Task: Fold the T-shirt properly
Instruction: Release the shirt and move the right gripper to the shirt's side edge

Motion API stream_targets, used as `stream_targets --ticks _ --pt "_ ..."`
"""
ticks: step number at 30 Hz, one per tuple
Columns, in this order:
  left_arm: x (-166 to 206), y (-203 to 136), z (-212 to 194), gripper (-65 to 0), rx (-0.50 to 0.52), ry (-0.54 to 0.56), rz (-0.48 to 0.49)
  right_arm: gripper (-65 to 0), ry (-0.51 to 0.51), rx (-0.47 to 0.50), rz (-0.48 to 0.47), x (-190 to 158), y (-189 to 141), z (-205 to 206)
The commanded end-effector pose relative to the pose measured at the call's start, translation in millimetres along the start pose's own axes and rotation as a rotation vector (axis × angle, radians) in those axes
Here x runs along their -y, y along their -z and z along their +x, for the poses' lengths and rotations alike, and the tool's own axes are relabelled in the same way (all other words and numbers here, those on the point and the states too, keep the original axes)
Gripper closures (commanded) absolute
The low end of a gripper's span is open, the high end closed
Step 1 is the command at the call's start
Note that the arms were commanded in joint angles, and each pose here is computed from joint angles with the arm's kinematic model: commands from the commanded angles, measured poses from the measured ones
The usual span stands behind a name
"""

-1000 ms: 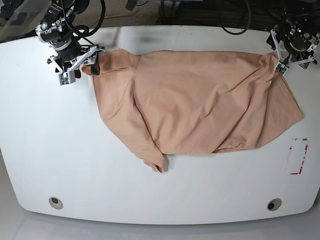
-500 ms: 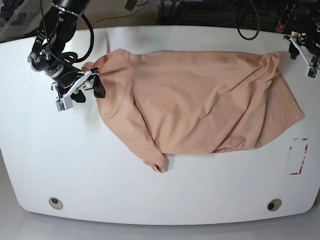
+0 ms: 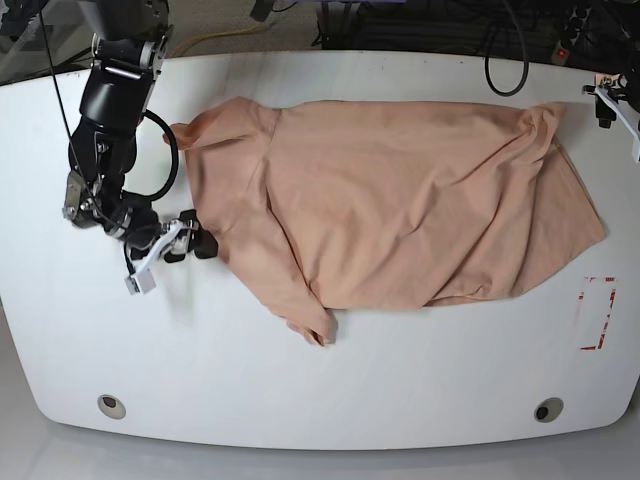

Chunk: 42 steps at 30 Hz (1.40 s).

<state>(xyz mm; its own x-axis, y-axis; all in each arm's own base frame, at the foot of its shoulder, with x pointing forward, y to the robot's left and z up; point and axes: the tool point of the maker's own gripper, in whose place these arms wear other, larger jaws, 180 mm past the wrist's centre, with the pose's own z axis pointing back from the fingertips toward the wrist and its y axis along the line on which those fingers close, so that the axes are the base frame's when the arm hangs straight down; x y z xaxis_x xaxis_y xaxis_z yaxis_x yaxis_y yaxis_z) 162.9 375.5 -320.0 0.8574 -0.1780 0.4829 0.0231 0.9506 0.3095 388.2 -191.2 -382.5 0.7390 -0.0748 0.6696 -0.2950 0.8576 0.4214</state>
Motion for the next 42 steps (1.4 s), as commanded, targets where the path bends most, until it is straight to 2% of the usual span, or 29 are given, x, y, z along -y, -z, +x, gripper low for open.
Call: stream_targets --ticks 1,8,11,18,20,22,24,27,30,34,42 --pt "-6 -4 8 -38.6 0.025 0.014 0.016 -44.7 -0.001 0.061 0.000 10 -2 27" --pt "-6 -4 8 -38.6 0.028 0.012 0.015 -45.0 -0.006 -0.002 0.045 -2 26 18" --pt "-7 -3 12 -38.6 0.039 0.009 0.018 -44.7 -0.012 -0.023 0.091 -24 42 9" --pt "3 10 3 -38.9 0.018 -0.045 -0.025 -44.2 0.019 0.006 0.143 -48 59 -2" --pt "7 16 -5 -38.9 -0.006 -0.066 -0.046 -40.3 0.031 0.018 0.147 -50 61 -6" --pt "15 24 -19 -39.0 -0.035 -0.110 -0.079 -31.4 0.036 0.031 0.146 -50 60 -8" --pt "18 34 -24 -39.0 -0.043 -0.160 -0.100 -16.2 0.037 0.042 0.146 -50 60 -7" --pt "7 41 -26 -39.0 -0.031 -0.257 -0.090 0.0 0.036 0.042 0.143 -49 60 -8" --pt "1 50 -21 -39.0 -0.008 -0.331 -0.097 0.0 0.031 0.039 0.128 -41 55 -8" --pt "2 61 -7 -39.0 0.018 -0.366 -0.123 0.0 0.033 0.031 0.117 -36 52 -13" --pt "13 70 46 -38.9 0.092 -0.277 -0.173 0.0 -0.004 0.028 0.096 -30 38 -24"
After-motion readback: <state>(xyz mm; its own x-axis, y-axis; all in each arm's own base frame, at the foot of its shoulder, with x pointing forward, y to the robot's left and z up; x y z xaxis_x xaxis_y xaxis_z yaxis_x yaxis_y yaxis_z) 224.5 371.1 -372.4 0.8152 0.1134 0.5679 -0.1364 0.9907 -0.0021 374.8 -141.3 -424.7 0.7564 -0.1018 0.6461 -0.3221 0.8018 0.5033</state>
